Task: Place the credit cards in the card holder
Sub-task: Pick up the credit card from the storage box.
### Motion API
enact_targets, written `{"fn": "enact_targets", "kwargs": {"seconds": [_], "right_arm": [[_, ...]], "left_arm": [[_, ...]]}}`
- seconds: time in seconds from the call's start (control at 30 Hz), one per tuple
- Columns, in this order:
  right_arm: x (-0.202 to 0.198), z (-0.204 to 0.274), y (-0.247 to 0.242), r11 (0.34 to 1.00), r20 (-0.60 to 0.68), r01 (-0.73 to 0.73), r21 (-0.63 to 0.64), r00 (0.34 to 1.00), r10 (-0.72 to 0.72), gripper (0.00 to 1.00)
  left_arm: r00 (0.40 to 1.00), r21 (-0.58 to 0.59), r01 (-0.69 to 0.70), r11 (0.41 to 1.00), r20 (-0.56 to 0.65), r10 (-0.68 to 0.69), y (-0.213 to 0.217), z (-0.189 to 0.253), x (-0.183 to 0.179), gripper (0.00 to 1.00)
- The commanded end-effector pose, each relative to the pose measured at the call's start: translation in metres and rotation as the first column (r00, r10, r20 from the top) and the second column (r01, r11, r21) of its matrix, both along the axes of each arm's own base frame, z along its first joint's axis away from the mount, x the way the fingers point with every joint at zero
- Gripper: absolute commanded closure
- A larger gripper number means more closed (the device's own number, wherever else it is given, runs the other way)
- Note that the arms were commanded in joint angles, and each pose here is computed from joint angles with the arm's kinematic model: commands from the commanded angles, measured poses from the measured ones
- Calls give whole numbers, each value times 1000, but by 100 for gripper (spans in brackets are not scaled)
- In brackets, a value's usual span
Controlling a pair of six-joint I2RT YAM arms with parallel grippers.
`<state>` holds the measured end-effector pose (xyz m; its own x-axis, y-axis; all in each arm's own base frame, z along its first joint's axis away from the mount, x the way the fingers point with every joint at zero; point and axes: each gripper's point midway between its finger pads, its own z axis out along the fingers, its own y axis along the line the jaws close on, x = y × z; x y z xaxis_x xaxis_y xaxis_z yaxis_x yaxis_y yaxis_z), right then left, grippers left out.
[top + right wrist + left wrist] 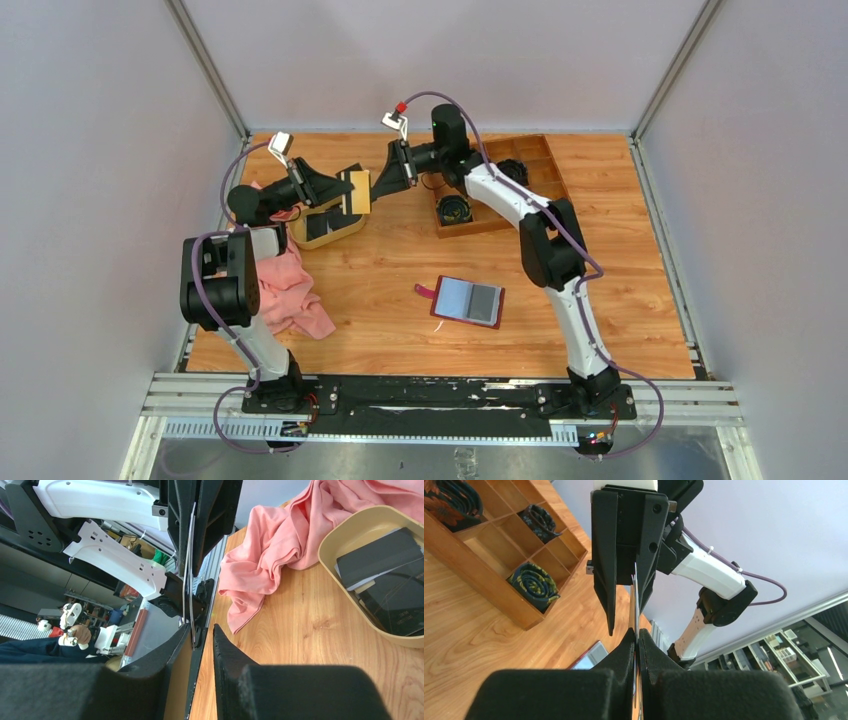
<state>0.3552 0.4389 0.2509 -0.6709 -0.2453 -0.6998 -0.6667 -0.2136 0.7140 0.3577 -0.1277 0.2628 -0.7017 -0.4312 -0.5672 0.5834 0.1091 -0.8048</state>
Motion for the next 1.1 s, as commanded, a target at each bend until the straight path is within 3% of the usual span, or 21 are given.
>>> {"fn": "enact_targets", "kwargs": {"seconds": [0.0, 0.2, 0.53, 0.67, 0.8, 1.07], "right_arm": [[7, -6, 6, 1000, 5, 4, -1, 1000, -4, 75], [8, 0, 11, 1000, -6, -8, 21, 1000, 8, 66], [13, 2, 28, 999, -45, -22, 38, 999, 23, 67], [19, 1, 32, 998, -56, -25, 54, 998, 28, 75], [26, -8, 37, 998, -61, -15, 57, 998, 19, 98], [57, -51, 58, 992, -53, 123, 20, 991, -122, 100]], "left_arm": [[997, 19, 24, 1000, 78, -25, -5, 13, -11, 100], [998, 14, 27, 1000, 64, -28, -6, 9, -8, 100], [998, 12, 37, 999, 55, -37, -9, 6, -3, 100], [999, 7, 34, 999, 23, -34, -6, -6, 8, 100], [1000, -5, 1, 1000, -19, -1, 6, -21, 25, 100], [995, -21, -51, 998, -90, 49, 31, -51, 59, 99]]}}
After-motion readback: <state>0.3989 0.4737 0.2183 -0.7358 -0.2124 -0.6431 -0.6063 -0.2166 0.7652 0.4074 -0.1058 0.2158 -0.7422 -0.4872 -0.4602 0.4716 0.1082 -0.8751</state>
